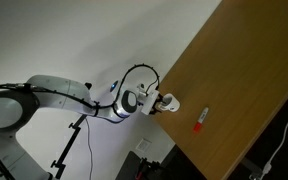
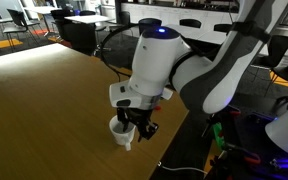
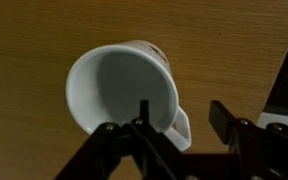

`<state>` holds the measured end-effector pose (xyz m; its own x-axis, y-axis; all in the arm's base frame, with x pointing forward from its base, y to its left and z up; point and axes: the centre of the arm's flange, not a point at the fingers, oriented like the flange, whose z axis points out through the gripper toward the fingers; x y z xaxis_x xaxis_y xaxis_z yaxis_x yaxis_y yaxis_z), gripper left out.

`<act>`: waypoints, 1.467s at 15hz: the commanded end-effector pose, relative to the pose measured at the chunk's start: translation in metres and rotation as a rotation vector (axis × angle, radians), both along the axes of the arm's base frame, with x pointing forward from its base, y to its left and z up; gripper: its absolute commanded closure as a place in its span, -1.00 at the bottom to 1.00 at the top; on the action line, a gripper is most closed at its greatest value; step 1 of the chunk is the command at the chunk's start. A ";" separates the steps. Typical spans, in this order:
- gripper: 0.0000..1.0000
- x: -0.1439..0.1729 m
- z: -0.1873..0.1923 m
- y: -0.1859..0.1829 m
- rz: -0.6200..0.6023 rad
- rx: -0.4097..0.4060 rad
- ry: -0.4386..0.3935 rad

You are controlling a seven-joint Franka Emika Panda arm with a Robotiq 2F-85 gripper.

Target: Move the mug to the left

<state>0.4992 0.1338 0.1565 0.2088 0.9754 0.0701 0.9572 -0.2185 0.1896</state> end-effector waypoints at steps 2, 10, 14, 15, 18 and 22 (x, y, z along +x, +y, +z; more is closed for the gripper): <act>-0.44 -0.020 0.036 -0.005 -0.032 -0.028 -0.009; -1.00 -0.043 0.095 -0.030 -0.127 -0.022 -0.092; -1.00 -0.058 0.122 -0.050 -0.251 0.001 -0.106; -1.00 -0.062 0.128 -0.054 -0.286 0.005 -0.097; -1.00 -0.070 0.139 -0.063 -0.350 0.012 -0.081; -1.00 -0.060 0.131 -0.063 -0.335 0.009 -0.081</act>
